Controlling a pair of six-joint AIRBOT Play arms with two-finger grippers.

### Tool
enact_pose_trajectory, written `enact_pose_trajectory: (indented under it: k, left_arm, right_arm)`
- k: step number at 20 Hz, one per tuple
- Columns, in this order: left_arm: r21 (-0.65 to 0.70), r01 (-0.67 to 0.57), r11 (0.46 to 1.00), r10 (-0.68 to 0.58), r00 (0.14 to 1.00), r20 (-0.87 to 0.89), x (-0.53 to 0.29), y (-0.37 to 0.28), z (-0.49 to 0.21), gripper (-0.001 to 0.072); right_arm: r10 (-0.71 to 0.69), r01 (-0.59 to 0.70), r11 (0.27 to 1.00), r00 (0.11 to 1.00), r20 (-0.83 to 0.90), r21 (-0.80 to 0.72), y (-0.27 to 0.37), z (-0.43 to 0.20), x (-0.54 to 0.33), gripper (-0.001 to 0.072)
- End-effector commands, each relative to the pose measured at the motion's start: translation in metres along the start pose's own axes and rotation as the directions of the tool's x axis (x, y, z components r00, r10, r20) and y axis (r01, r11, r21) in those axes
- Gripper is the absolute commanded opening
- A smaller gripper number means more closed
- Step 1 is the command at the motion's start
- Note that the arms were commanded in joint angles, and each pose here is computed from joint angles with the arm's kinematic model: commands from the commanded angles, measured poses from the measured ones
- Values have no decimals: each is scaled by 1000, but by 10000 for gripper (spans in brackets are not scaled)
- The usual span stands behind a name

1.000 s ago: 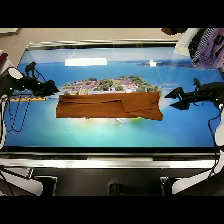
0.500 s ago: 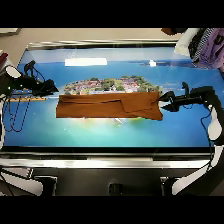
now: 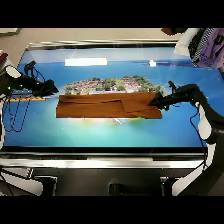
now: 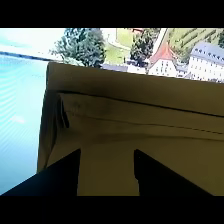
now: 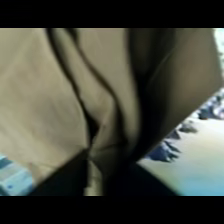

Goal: Fold the clothes and pants, and hang the long-sleeved shirts on hangers.

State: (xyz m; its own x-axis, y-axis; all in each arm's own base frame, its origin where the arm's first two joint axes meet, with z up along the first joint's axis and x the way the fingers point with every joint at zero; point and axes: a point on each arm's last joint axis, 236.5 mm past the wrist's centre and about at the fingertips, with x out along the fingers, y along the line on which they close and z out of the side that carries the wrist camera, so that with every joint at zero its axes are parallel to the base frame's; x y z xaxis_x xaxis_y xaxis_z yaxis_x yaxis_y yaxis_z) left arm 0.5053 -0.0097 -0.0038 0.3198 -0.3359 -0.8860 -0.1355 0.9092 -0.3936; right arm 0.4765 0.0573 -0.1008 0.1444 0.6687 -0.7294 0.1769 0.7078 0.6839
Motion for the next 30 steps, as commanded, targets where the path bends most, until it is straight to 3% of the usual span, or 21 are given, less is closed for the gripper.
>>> enact_pose_trajectory:
  k: [1, 3, 7, 11, 14, 18, 22, 30]
  left_arm:
    - [-8, 30, 1000, -30, 999, -29, -1, -7, -7, 258]
    - [-31, 111, 993, -112, 993, -26, 1, -29, -6, 13]
    - [-112, 232, 966, -244, 964, -108, 36, -101, -30, 11]
    - [-116, 345, 932, -361, 915, -179, 99, -217, -81, 11]
    - [-170, 476, 863, -503, 839, -207, 129, -317, -136, 11]
    - [-251, 551, 796, -602, 765, -230, 155, -398, -203, 10]
    - [-264, 575, 774, -631, 735, -248, 176, -444, -241, 10]
    - [-324, 568, 757, -649, 711, -270, 204, -473, -264, 10]
  right_arm:
    - [-14, 14, 1000, 999, 35, -17, 18, 4, -10, 38]
    - [-72, 73, 997, 995, 68, -13, 25, 4, -33, 30]
    - [-170, 170, 985, 978, 124, 11, 44, -6, -83, 30]
    - [-224, 225, 974, 956, 188, 19, 67, -21, -128, 30]
    - [-264, 266, 964, 935, 236, 23, 83, -29, -160, 30]
    - [-275, 294, 956, 911, 309, -15, 114, -27, -203, 30]
    - [-263, 300, 952, 902, 343, -58, 137, -28, -227, 30]
    - [-276, 317, 945, 903, 330, -76, 140, -35, -233, 30]
